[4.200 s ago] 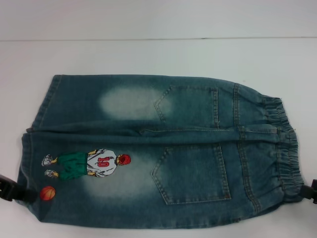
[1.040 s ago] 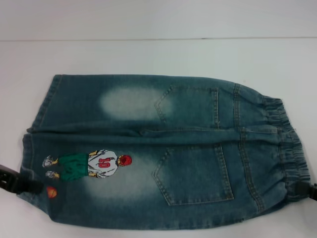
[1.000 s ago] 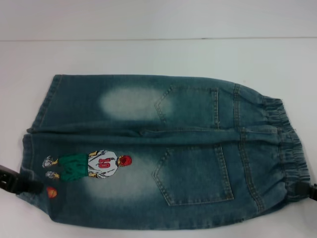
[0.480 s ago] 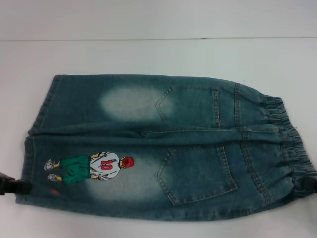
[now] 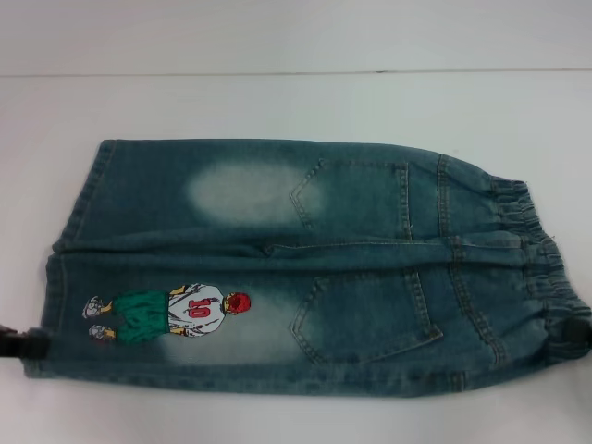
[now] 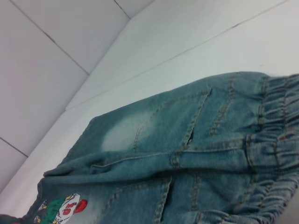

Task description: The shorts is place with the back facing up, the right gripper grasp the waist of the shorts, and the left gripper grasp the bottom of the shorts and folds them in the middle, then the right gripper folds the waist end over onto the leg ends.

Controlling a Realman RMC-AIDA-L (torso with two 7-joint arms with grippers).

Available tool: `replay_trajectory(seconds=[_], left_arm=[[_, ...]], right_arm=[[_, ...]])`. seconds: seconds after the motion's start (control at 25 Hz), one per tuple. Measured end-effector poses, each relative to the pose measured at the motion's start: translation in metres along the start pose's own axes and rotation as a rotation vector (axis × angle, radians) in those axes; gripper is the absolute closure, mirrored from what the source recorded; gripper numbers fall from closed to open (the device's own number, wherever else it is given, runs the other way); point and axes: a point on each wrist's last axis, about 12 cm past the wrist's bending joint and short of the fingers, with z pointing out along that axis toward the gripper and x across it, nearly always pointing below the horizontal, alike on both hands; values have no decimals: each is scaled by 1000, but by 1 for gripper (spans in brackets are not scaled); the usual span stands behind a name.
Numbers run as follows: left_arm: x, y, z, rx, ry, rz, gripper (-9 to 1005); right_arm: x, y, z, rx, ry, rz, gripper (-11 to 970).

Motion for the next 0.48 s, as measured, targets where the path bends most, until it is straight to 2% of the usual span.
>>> replay_trajectory(seconds=[0.48], left_arm=[[-17, -3, -15, 29, -145, 38, 937]], right_arm=[[-36, 7, 2, -44, -16, -78, 897]])
